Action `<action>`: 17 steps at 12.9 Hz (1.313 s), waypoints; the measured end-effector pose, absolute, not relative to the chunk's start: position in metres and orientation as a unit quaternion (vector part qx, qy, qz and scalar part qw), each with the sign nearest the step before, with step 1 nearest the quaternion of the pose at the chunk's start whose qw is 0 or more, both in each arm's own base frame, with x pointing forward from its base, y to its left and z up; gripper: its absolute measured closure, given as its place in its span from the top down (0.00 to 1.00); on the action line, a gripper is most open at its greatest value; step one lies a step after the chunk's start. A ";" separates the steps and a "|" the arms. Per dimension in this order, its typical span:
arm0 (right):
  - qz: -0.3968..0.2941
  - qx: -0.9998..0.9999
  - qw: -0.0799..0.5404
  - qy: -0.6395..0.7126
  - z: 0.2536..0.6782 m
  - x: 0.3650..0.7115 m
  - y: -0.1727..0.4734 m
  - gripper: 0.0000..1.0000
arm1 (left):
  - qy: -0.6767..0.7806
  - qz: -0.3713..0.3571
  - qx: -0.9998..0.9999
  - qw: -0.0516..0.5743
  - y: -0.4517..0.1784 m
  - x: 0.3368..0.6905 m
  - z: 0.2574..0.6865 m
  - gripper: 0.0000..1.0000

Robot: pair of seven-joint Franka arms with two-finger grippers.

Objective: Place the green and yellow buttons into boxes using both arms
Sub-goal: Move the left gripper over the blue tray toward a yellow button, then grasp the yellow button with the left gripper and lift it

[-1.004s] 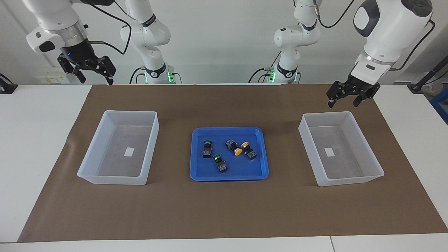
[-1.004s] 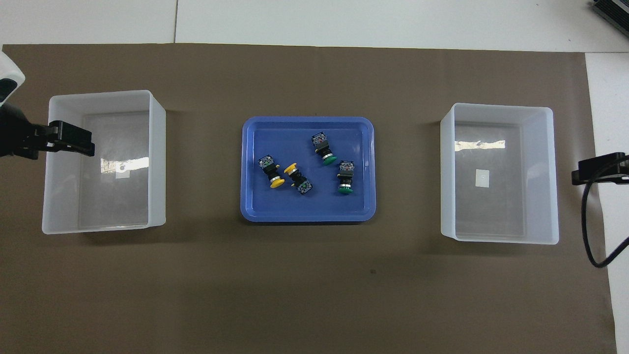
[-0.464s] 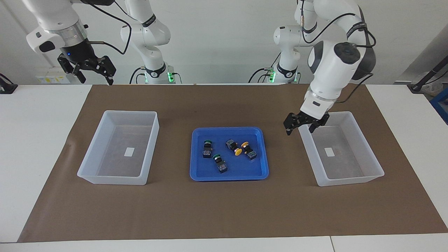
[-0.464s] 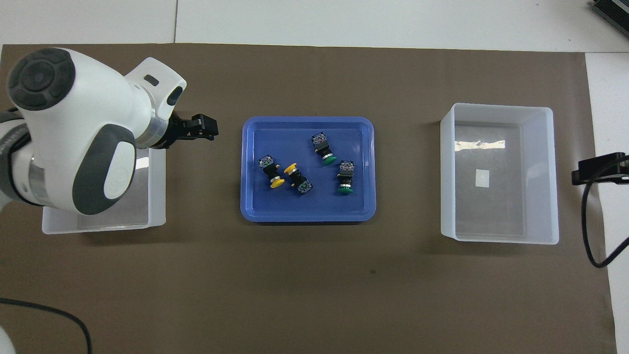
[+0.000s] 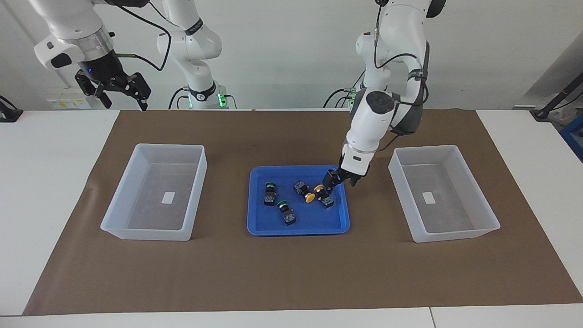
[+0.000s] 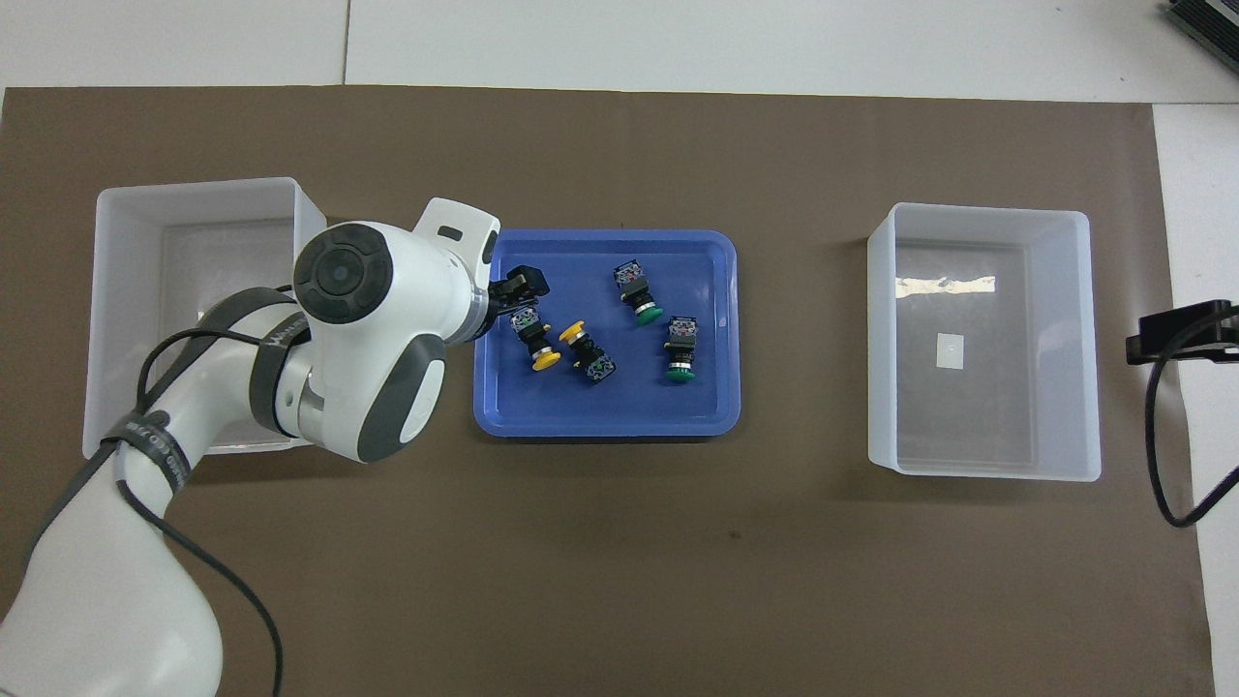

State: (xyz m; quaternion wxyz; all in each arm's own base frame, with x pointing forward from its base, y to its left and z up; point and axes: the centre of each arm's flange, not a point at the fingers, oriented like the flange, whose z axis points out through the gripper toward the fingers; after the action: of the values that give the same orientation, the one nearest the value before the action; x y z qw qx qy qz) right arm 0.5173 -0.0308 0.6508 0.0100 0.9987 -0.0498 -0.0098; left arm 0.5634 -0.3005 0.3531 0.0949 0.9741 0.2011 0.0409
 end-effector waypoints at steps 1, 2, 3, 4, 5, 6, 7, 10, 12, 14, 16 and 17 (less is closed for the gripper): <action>-0.010 0.999 0.010 -0.050 0.651 0.517 -0.031 1.00 | 0.220 0.038 0.970 0.099 -0.309 0.563 0.334 1.00; -0.010 0.999 0.010 -0.050 0.651 0.517 -0.031 1.00 | 0.238 0.036 0.965 0.103 -0.311 0.565 0.322 1.00; -0.010 0.999 0.010 -0.050 0.651 0.517 -0.031 1.00 | 0.257 0.035 0.960 0.104 -0.310 0.567 0.316 1.00; -0.010 0.999 0.010 -0.050 0.651 0.517 -0.031 1.00 | 0.273 0.033 0.956 0.104 -0.308 0.568 0.312 1.00; -0.010 0.999 0.010 -0.050 0.651 0.517 -0.031 1.00 | 0.282 0.034 0.953 0.106 -0.308 0.569 0.311 1.00; -0.010 0.999 0.010 -0.050 0.651 0.517 -0.031 1.00 | 0.288 0.034 0.951 0.107 -0.308 0.570 0.310 1.00; -0.010 0.999 0.010 -0.050 0.651 0.517 -0.031 1.00 | 0.292 0.034 0.950 0.108 -0.308 0.570 0.309 1.00; -0.010 0.999 0.010 -0.050 0.651 0.517 -0.031 1.00 | 0.302 0.033 0.947 0.108 -0.308 0.570 0.308 0.78; -0.010 0.999 0.010 -0.050 0.651 0.517 -0.031 1.00 | 0.304 0.030 0.946 0.107 -0.310 0.568 0.304 0.50; -0.010 0.999 0.010 -0.050 0.651 0.517 -0.031 1.00 | 0.302 0.031 0.946 0.109 -0.313 0.566 0.306 0.42; -0.010 0.999 0.010 -0.050 0.651 0.517 -0.031 1.00 | 0.301 0.031 0.947 0.109 -0.314 0.565 0.306 0.42; -0.010 0.999 0.010 -0.050 0.651 0.517 -0.031 1.00 | 0.301 0.031 0.947 0.109 -0.314 0.565 0.306 0.42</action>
State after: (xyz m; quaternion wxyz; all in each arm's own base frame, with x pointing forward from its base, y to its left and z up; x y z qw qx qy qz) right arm 0.5172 -0.0308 0.6508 0.0100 0.9987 -0.0498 -0.0098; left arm 0.5654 -0.3145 0.3057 0.1089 0.9468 0.3011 0.0311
